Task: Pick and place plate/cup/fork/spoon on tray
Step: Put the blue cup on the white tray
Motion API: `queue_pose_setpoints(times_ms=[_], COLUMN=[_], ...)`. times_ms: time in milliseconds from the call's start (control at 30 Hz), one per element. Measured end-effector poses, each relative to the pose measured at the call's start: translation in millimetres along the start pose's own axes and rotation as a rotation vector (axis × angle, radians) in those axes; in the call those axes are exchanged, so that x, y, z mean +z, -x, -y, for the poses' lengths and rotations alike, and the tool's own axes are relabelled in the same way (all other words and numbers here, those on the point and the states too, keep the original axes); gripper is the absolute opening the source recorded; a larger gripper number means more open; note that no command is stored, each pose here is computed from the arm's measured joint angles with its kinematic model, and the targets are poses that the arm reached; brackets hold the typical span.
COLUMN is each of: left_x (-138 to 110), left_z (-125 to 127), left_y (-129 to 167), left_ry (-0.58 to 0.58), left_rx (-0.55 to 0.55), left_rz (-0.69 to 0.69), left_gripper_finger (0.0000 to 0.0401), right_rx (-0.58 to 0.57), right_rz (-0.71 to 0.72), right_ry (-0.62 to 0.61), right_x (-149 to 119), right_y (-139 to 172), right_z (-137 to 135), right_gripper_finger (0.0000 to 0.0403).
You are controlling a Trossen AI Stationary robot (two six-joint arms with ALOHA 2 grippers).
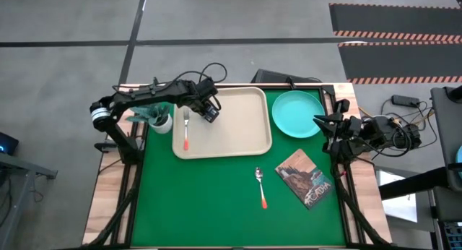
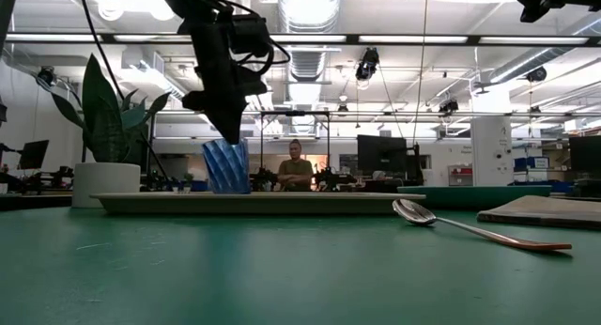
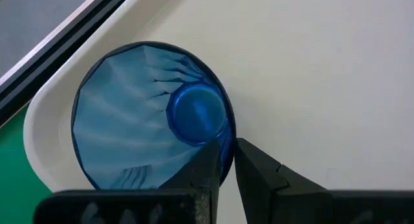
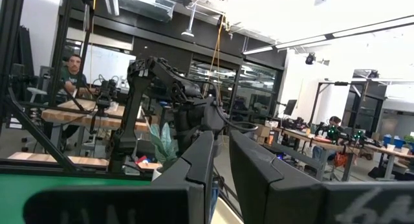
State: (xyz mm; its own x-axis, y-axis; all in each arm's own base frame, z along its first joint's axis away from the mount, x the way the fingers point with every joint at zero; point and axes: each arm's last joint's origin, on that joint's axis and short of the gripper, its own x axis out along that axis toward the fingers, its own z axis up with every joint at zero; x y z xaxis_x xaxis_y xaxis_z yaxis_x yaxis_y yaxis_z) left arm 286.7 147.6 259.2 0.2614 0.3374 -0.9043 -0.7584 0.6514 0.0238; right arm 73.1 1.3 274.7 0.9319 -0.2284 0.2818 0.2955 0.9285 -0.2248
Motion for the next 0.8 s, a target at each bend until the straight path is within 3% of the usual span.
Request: queue_pose_setpoints(times_ms=[800], left_x=[0.6], left_z=[2.0], left_y=[-0.1], left_ry=[0.002], left_rx=[-0.059], left_rz=[-0.007], left_gripper_finger=[0.003], right_rx=[-0.002], right_rz=[0.006], right_ry=[-0.002], right_x=[0.6], right_y=[0.0], right_z=[0.2], right_gripper_finger=[0.0043])
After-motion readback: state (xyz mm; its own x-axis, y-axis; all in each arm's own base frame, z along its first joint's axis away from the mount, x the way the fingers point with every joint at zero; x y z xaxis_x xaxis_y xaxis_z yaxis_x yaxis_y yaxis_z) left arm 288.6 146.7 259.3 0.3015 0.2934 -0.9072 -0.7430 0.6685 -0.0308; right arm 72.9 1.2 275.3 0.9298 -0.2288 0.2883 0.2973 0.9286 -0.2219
